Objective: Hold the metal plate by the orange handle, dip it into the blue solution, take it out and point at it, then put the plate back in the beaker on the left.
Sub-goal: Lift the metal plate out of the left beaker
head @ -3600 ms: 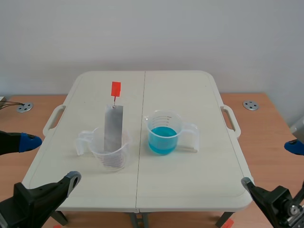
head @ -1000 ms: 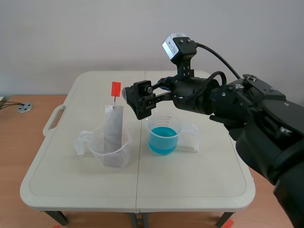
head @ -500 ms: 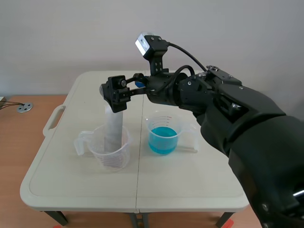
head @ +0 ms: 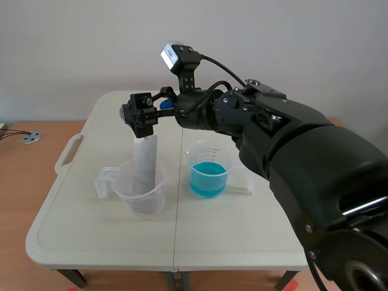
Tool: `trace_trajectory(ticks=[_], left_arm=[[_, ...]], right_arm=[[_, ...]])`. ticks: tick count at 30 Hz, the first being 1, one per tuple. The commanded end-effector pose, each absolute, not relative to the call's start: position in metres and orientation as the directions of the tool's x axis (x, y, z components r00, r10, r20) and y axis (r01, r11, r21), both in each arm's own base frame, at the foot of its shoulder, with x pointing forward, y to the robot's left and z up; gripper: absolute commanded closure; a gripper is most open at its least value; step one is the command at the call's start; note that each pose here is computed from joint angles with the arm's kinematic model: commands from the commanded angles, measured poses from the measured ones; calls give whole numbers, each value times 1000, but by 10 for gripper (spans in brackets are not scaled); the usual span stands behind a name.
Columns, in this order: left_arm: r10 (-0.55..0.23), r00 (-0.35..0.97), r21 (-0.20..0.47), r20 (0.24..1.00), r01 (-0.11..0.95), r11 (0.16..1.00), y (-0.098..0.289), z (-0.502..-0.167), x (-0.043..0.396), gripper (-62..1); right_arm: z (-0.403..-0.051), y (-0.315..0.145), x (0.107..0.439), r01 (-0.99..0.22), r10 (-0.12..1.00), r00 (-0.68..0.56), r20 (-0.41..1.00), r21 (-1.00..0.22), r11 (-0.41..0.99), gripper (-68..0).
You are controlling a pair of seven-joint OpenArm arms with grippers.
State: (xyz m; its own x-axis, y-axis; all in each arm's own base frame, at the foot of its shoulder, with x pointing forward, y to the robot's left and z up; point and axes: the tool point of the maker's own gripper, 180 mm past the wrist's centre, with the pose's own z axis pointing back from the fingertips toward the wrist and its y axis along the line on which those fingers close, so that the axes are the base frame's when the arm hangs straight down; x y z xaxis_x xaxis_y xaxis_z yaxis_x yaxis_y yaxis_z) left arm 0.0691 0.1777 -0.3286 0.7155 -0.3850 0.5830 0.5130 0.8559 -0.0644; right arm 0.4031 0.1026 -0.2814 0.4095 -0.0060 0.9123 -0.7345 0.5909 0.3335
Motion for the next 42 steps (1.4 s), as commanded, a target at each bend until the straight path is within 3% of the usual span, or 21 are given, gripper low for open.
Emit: trace_trajectory(ticks=[1,6,18,23,31,42], left_arm=[[-376,707,-69,599,514,855,174,-325,72,-19],[-376,707,-69,599,514,855,174,-325,72,-19],[-376,707,-69,599,514,855,174,-325,72,-19],[-376,707,-69,599,514,855,174,-325,72,-19],[-376,707,-69,599,514,855,174,-325,72,-19],[-376,707,-70,599,514,855,174,-325,72,-19]], right_arm=[[-256,108,412,-754,-42,357,933,314,577,-558],[-257,108,411,-754,-34,364,931,316,576,-420],[-261,108,411,-748,-23,377,926,320,582,-159],[-261,107,411,-746,-25,378,925,321,584,-10],[-260,109,409,-754,-25,375,927,321,573,-13],[-245,119,390,-844,-36,324,945,306,442,-13]])
